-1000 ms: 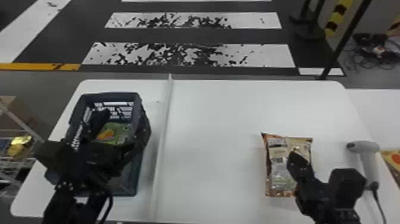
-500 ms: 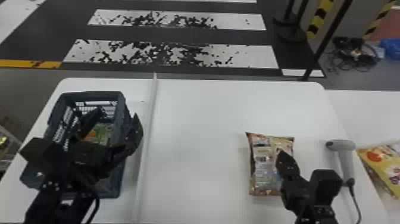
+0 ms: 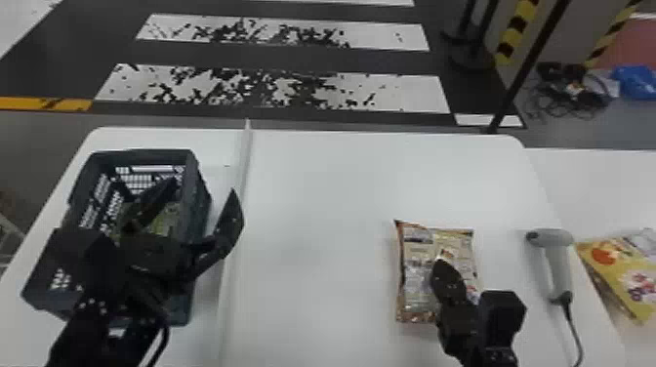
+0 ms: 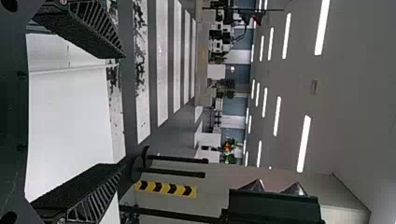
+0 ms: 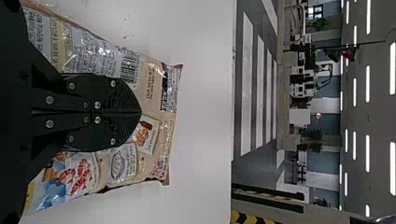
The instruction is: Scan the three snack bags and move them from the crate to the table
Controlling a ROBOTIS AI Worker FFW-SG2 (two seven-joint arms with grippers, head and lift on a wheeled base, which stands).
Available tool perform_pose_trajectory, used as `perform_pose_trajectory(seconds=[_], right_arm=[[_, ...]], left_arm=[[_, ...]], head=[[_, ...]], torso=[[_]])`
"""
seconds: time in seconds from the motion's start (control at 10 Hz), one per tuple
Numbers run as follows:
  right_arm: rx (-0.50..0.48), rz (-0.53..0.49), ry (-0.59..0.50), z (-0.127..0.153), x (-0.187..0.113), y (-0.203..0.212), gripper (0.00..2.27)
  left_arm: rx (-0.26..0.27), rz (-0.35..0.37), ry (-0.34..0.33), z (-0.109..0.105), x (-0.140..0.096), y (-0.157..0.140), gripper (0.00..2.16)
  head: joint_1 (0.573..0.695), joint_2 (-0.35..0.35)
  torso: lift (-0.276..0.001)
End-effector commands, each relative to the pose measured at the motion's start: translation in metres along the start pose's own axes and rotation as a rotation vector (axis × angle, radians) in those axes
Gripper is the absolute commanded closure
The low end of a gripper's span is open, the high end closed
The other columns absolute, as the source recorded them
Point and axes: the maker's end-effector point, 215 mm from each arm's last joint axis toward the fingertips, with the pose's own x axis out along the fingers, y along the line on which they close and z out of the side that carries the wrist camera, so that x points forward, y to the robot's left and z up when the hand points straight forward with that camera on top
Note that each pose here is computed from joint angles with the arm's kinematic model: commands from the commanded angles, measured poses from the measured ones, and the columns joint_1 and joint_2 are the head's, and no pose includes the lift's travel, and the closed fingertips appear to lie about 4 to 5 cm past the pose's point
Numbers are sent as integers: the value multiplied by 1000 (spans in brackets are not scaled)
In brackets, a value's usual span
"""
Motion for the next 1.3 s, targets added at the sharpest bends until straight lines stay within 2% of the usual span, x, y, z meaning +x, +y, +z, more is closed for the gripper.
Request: perform_pose_trajectory(seconds=[0.0, 0.1, 0.2, 0.3, 0.4, 0.5, 0.6, 0.7, 1.0, 1.2], right_arm=[[13, -8, -68, 28, -9, -5, 1798], [17, -15, -126, 57, -23, -12, 539], [0, -21, -196, 92, -39, -23, -2], [-17, -15, -251, 120, -52, -37, 6], [-6, -40, -261, 133, -57, -60, 46], [8, -69, -255, 135, -57, -84, 46], [20, -69, -213, 126, -55, -106, 43], [28, -57, -125, 105, -45, -128, 43], [52, -62, -23, 69, -30, -184, 73], [79, -68, 48, 44, -16, -205, 73]], left_arm=[[1, 0, -1, 1, 0, 1, 33], [2, 0, -3, 2, 0, 0, 33], [0, -3, -3, 2, -1, -2, 33], [-3, -7, -3, 2, -1, -4, 33], [-4, -10, 4, -2, -2, -6, 33], [-4, -21, 10, -5, -2, -11, 33], [-3, -27, 13, -6, -3, -13, 33], [-4, -34, 17, -11, -4, -17, 33], [21, -72, 21, -23, -5, -38, 33], [21, -78, 22, -24, -6, -42, 33]], head=[[695, -39], [695, -39], [695, -47], [695, -60], [695, -69], [695, -93], [695, -133], [695, -170], [695, -266], [695, -336]], torso=[[-62], [-62], [-62], [-62], [-62], [-62], [-62], [-62], [-62], [-62]])
